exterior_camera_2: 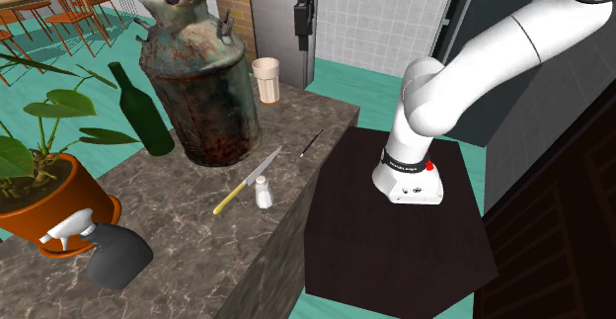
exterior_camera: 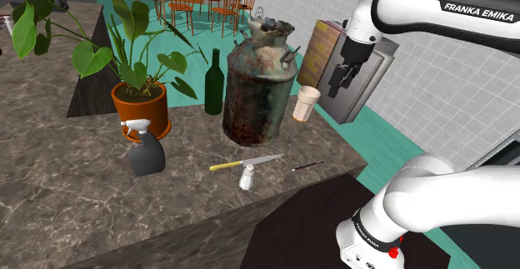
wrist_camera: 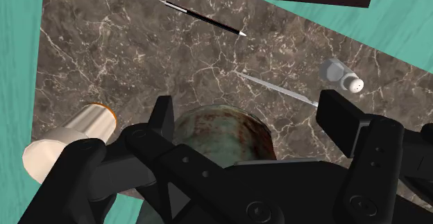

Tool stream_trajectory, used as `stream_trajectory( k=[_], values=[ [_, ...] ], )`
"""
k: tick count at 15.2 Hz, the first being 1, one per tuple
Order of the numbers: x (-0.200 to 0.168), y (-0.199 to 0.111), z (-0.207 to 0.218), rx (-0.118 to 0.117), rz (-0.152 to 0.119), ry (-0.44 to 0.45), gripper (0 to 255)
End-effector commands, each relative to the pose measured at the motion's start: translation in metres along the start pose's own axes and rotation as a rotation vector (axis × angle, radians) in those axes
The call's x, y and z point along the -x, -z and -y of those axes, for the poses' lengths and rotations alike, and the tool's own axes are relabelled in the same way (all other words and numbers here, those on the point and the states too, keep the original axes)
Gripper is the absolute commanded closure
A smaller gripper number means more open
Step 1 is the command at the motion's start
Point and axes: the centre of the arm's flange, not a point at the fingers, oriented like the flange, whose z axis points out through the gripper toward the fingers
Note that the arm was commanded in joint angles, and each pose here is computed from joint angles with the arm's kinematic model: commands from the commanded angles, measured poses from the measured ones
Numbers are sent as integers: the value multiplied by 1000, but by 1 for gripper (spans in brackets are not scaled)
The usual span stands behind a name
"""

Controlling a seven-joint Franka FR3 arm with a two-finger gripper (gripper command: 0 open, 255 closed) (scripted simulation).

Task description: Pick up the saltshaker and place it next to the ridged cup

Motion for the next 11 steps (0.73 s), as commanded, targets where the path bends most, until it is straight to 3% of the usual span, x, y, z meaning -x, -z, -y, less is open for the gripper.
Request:
stream_trajectory(
  k=[1, 11],
  values=[
    [0, 0, 0, 0, 0, 0, 0],
    [-40, -93, 76, -53, 2, 50, 0]
  ],
)
